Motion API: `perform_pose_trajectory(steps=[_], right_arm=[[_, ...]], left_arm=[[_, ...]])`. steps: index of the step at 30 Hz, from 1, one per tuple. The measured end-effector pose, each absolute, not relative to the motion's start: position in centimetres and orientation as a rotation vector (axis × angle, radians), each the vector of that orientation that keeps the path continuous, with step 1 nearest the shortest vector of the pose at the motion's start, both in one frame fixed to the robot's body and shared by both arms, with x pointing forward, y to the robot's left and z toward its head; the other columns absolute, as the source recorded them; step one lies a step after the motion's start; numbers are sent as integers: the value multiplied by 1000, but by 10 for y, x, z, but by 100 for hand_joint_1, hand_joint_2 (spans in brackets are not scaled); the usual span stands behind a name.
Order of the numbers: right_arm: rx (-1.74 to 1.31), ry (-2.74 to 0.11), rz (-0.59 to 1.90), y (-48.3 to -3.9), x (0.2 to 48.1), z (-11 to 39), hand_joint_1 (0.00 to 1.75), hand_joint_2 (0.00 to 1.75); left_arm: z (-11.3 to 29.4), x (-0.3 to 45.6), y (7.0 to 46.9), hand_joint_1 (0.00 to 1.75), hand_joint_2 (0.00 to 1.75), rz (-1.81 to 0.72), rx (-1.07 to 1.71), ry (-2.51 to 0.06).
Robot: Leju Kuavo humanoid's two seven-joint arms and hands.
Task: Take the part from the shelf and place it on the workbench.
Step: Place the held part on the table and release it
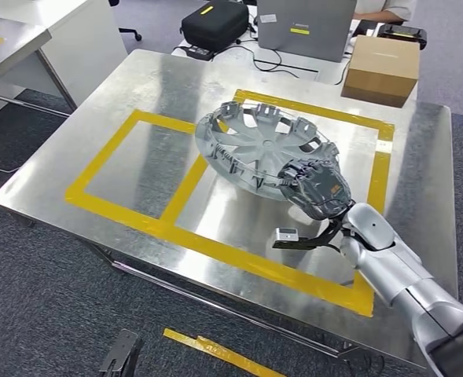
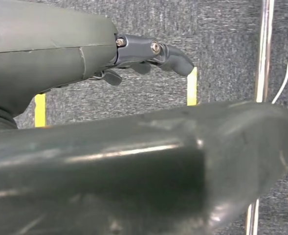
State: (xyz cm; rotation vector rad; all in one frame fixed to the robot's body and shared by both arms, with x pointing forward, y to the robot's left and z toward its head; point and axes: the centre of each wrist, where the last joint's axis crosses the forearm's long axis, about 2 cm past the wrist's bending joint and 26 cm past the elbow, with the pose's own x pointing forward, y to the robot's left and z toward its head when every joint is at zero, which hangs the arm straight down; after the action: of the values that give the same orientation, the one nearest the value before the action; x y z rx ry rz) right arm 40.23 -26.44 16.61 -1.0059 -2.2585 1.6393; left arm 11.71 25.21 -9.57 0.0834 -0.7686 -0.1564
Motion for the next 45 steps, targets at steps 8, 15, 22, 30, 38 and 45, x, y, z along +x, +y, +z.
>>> perform_pose_trajectory(steps=[8,15,22,30,38,45], right_arm=[[-960,-2267,1629,-242,403,163,175,175],[-961,-2238,1646,-242,406,160,175,175],[-956,-2231,1654,-243,405,158,175,175],[-1035,-2109,1723,-240,415,166,175,175],[-1096,-1970,1775,-249,418,164,175,175],[-1135,-1921,1808,-260,421,165,175,175]], left_arm=[[-96,115,253,0,0,-163,87,-764],[-96,115,253,0,0,-164,86,-766],[-96,114,253,0,0,-165,85,-765],[-96,115,252,0,0,-159,70,-758],[-97,111,253,0,0,-156,75,-750],[-98,110,253,0,0,-156,75,-746]])
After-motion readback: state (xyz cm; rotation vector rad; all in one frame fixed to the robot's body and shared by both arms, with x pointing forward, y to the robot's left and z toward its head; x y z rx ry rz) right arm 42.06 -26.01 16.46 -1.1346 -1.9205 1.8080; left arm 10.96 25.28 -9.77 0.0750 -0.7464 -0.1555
